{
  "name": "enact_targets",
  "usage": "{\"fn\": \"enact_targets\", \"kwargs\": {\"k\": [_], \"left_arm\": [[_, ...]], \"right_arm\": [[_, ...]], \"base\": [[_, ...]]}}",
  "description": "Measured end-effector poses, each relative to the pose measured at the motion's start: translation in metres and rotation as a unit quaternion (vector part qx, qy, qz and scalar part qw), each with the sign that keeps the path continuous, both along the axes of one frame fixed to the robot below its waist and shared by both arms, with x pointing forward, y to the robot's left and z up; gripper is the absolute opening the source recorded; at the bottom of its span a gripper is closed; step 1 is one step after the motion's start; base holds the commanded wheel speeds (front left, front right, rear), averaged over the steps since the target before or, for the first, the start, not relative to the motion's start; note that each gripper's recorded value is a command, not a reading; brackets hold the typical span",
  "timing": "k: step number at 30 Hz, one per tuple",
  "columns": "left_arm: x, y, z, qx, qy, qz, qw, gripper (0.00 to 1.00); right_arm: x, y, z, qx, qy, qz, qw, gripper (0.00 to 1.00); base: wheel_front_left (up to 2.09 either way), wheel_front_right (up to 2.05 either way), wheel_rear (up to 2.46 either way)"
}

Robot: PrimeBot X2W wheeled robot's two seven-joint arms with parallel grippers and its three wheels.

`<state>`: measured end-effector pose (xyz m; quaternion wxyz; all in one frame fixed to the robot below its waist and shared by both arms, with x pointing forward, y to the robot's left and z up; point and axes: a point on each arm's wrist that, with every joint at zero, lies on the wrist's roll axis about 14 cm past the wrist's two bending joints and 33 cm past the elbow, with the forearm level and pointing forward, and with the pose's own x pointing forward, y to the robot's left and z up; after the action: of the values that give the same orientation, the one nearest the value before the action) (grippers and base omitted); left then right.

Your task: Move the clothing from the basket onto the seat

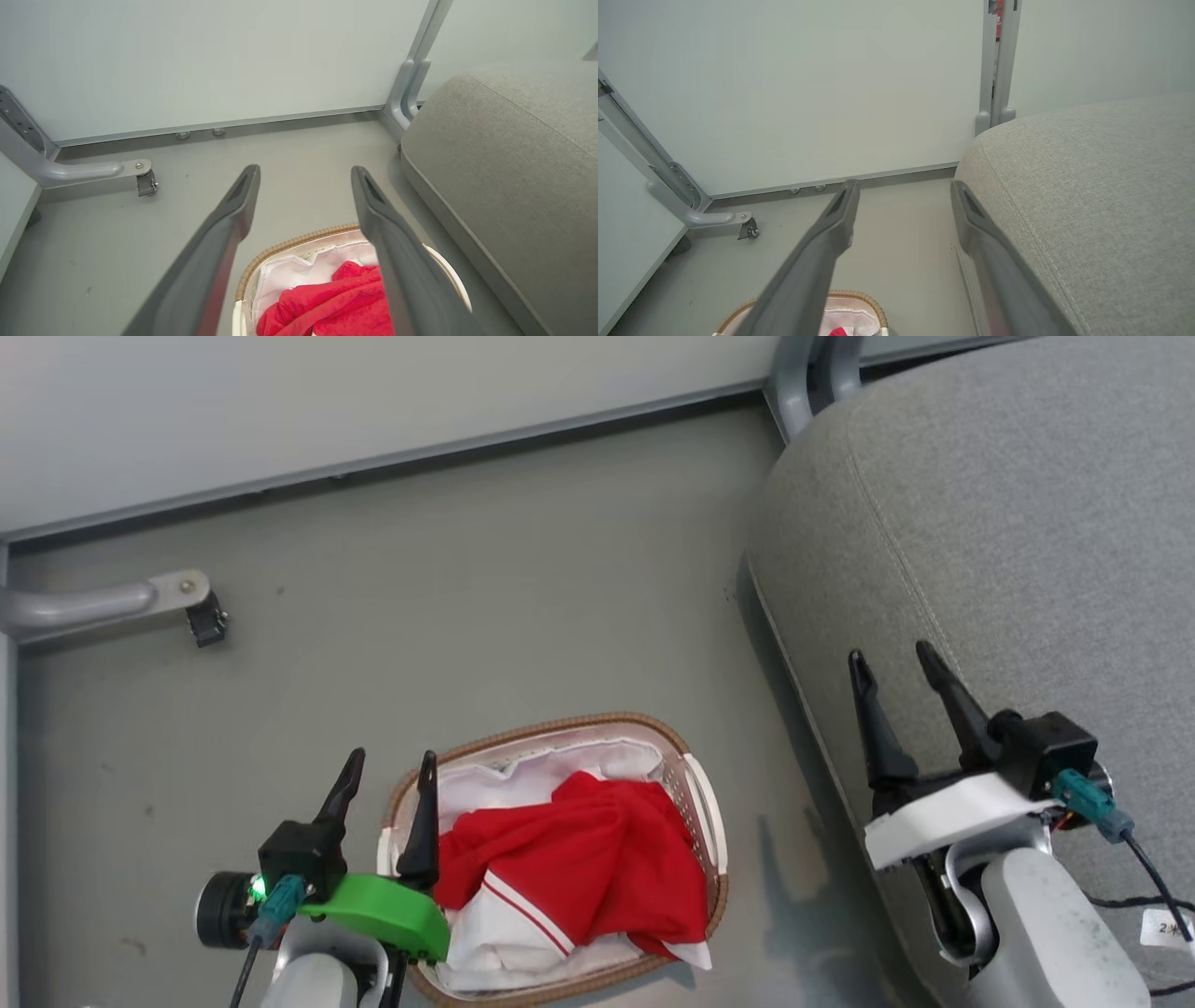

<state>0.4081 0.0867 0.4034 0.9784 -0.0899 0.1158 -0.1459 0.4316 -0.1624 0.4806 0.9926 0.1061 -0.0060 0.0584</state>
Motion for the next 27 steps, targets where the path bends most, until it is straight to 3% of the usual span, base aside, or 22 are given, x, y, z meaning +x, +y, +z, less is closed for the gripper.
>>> {"fn": "enact_targets", "kwargs": {"k": [12, 27], "left_arm": [[0.025, -0.049, -0.070, 0.002, 0.076, -0.076, 0.994, 1.00], [-0.004, -0.103, -0.174, -0.010, 0.220, -0.175, 0.960, 1.00]], "right_arm": [[0.040, -0.009, -0.010, -0.007, -0.008, -0.007, 1.000, 1.00], [0.058, -0.032, -0.054, -0.016, 0.033, -0.036, 0.999, 1.00]], "base": [[0.00, 0.00, 0.00], [0.00, 0.00, 0.00]]}}
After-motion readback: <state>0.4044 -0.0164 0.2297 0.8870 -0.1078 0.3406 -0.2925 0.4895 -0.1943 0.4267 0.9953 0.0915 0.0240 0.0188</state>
